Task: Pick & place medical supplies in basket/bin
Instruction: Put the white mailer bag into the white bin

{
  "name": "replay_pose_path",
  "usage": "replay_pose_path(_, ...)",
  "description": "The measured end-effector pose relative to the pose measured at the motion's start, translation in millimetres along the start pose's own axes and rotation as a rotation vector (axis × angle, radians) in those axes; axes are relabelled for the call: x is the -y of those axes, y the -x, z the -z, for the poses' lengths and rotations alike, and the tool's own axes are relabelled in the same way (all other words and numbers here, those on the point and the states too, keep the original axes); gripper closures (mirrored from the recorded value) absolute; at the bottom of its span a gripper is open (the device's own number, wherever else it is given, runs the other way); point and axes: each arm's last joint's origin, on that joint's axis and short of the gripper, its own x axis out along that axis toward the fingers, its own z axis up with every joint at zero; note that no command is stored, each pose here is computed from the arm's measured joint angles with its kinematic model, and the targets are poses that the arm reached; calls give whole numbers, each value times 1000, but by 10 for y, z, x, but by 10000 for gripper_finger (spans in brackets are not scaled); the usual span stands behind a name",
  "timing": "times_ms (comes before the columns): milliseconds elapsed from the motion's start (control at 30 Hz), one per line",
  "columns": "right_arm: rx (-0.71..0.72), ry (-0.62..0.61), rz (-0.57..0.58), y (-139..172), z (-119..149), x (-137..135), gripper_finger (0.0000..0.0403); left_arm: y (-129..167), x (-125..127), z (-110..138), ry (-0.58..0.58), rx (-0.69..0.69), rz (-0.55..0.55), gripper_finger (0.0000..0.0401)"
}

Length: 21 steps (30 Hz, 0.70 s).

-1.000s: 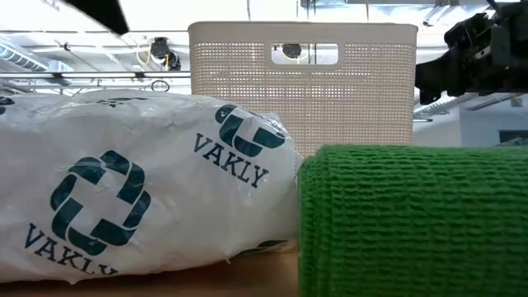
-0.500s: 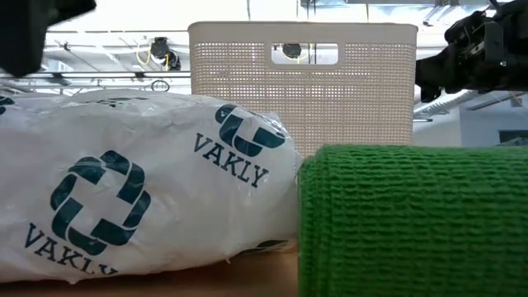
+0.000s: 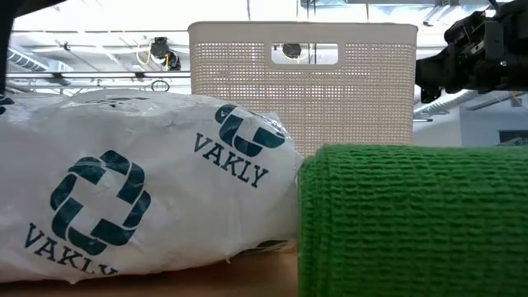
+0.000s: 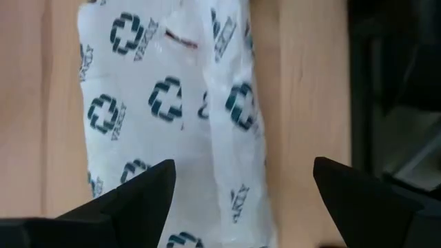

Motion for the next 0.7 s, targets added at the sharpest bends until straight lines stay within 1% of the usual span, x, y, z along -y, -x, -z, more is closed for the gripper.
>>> replay_pose_path(133,0,-10,0,0,0,0,403,-66,-2,41,-28,-21,-44,50)
replay_pose_path(333,-1,-15,0,0,1,0,403,-120,-57,60,-44,-38,-73,50)
replay_pose_path(433,-2,-27,0,0,2,0,403,-167,-68,94,-56,-37,-68,53)
replay_pose_path(500,-3,-34,0,0,3,0,403,-209,-73,119,-56,-28,-64,66)
replay_pose_path(567,-3,-34,0,0,3,0,403,-256,-84,149,-52,-23,-68,87)
replay_pose_path(700,-3,-33,0,0,3,0,403,-291,-104,179,-50,-28,-83,145)
